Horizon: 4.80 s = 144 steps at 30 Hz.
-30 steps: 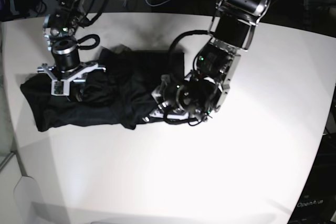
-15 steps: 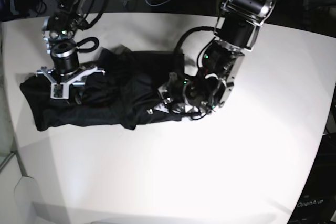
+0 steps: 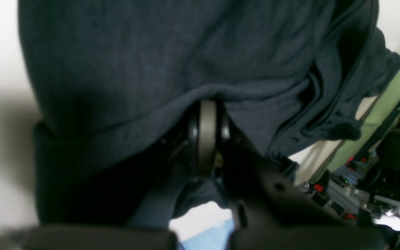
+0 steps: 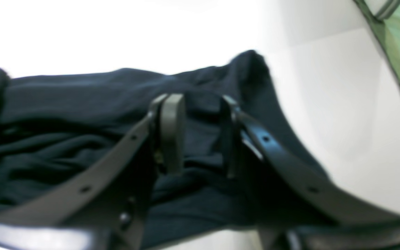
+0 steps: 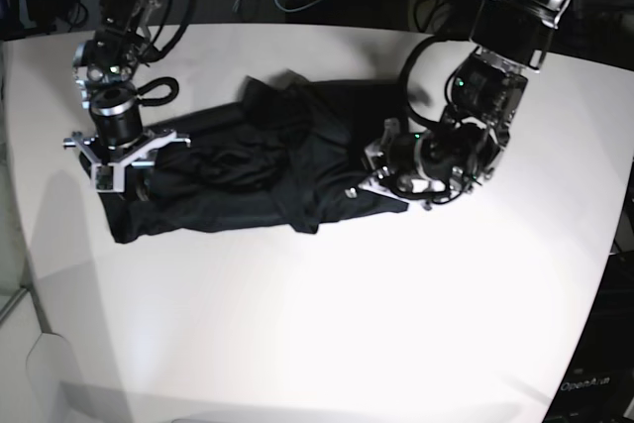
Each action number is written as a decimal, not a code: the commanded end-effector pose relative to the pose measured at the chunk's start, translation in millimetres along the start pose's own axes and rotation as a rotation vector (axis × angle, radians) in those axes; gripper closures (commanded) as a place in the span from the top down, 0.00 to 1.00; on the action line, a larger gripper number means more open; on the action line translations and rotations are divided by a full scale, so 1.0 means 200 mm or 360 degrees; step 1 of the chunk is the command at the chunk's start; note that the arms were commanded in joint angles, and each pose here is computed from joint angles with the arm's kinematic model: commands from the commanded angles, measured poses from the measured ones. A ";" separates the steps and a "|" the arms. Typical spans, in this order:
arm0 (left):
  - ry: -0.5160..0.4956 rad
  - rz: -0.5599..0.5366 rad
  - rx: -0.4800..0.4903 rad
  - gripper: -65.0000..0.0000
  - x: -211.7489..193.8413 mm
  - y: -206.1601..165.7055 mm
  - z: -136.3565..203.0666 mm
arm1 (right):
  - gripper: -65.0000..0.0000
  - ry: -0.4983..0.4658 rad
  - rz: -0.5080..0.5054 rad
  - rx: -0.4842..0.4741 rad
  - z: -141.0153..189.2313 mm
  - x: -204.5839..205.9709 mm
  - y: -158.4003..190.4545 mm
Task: Fold the T-shirt properly
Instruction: 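Stretch the folded shirt lengthwise by pulling both grippers apart, then open the right gripper and regrasp the shirt end beside it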
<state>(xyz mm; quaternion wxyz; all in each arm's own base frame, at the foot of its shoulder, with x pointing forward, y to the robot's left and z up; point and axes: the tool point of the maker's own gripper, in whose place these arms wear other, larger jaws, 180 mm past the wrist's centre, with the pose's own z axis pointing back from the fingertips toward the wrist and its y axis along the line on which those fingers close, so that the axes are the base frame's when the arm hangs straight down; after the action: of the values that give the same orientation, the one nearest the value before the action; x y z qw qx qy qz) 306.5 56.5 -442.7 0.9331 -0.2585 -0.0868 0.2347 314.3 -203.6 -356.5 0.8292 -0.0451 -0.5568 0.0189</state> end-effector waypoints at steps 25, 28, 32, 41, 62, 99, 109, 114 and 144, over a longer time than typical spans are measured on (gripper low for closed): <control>-0.0229 -0.0094 0.0408 0.00 0.25 0.51 0.29 | 0.46 0.0509 0.0569 0.0350 -0.08 -0.08 0.06; -0.0230 -0.0098 0.0412 0.00 0.25 0.51 0.29 | 0.47 0.0609 0.0662 0.0410 -0.10 -0.08 0.06; -0.0234 -0.0108 0.0430 0.00 0.25 0.52 0.29 | 0.47 0.0675 0.0717 0.0359 -0.12 -0.05 -0.01; -0.0277 -0.0171 0.0509 0.00 0.27 0.57 0.30 | 0.59 0.0797 0.0748 0.0385 -0.19 -0.12 -0.06; -0.0286 -0.0183 0.0519 0.00 0.27 0.57 0.29 | 0.58 0.0878 0.0581 0.0405 -0.26 -0.17 -0.02; -0.0227 -0.0277 0.0465 0.00 0.24 0.58 0.23 | 0.57 0.0987 0.0597 0.0225 -0.16 0.01 -0.07; -0.0228 -0.0281 0.0464 0.00 0.24 0.58 0.23 | 0.57 0.1095 0.0596 0.0281 -0.18 -0.06 -0.03; -0.0228 -0.0283 0.0465 0.00 0.24 0.58 0.24 | 0.57 0.1054 0.0592 0.0272 -0.20 -0.03 -0.03; -0.0232 -0.0284 0.0462 0.00 0.25 0.57 0.23 | 0.57 0.0735 0.0202 0.0117 -0.21 0.10 0.24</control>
<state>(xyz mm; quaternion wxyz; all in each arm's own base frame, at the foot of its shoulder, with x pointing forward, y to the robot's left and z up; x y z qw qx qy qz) 309.7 169.0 -444.2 0.9599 -0.1420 -0.1701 0.1714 351.3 -155.9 -370.2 0.9406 -0.0510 -0.3260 0.0802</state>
